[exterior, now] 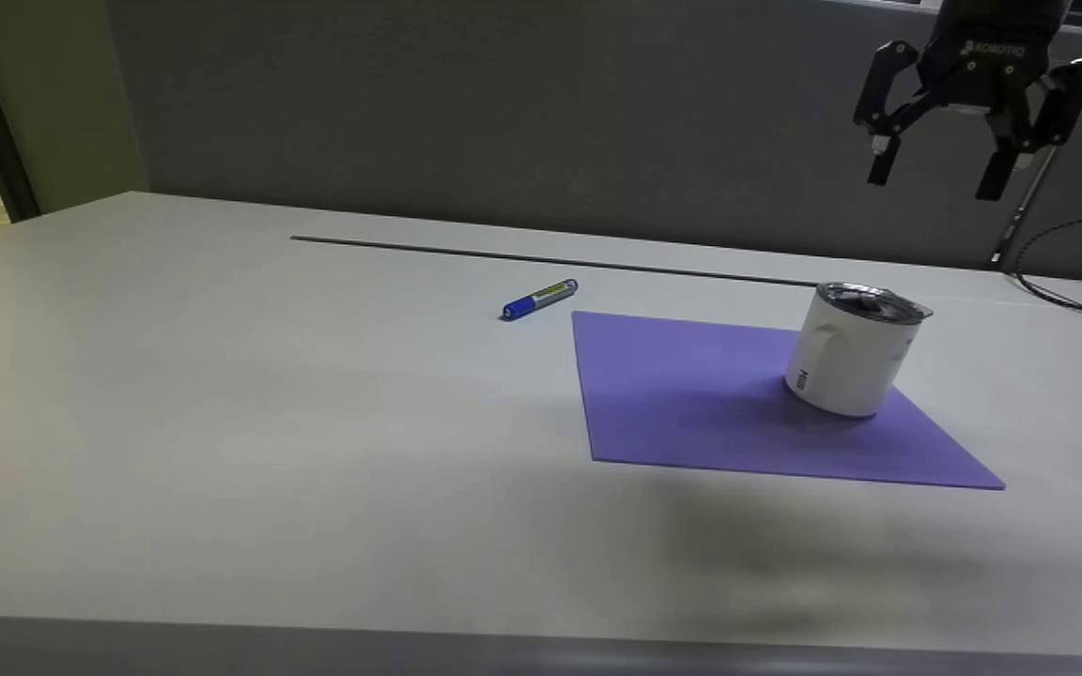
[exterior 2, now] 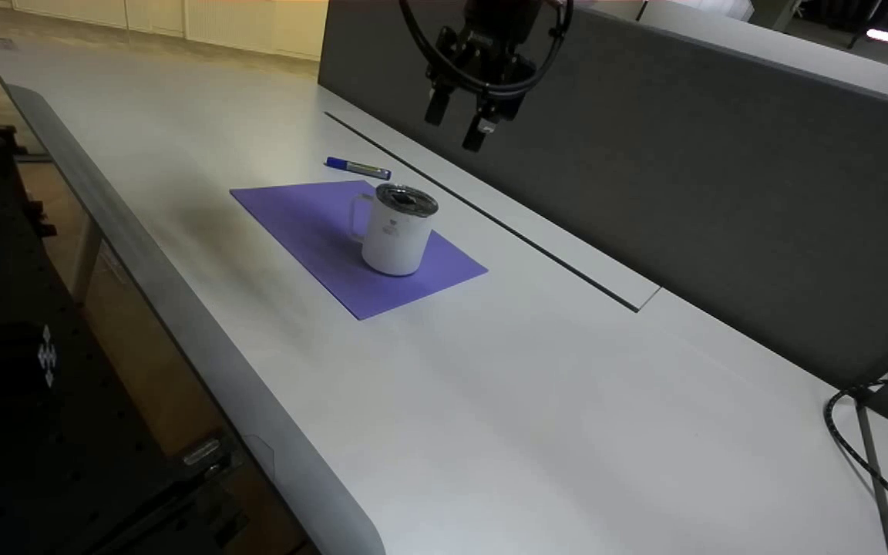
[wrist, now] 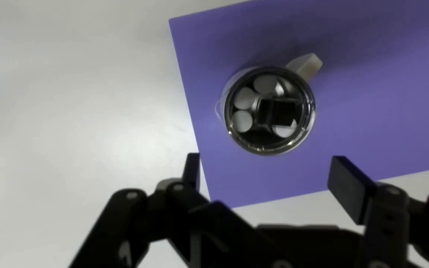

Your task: Open the sliding lid on the travel mug

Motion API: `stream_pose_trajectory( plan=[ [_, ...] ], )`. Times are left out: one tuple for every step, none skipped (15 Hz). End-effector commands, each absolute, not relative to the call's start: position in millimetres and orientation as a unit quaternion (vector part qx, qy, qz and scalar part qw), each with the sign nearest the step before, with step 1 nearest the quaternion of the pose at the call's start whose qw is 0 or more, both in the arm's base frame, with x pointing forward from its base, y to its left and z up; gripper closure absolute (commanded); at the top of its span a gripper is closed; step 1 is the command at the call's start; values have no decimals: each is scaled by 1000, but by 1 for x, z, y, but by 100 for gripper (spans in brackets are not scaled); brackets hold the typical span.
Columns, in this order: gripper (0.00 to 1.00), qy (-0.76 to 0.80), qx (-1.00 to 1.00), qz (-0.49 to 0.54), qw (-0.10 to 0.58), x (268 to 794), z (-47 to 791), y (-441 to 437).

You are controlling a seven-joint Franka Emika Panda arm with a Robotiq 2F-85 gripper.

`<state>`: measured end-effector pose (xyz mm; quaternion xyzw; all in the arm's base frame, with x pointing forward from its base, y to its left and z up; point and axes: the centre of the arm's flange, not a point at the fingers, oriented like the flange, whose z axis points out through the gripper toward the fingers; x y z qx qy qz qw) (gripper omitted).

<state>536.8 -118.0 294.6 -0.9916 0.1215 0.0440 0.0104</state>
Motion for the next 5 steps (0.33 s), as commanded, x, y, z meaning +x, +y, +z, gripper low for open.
stream_pose_trajectory(
  plan=[
    [0, 142, -990, 20, 13, 537, 313, -128],
    [0, 127, -991, 29, 10, 539, 300, -122],
    [0, 129, -991, 27, 11, 539, 302, -124],
    [0, 131, -991, 25, 11, 539, 304, -126],
    [0, 132, -991, 24, 11, 539, 305, -127]
  ],
)
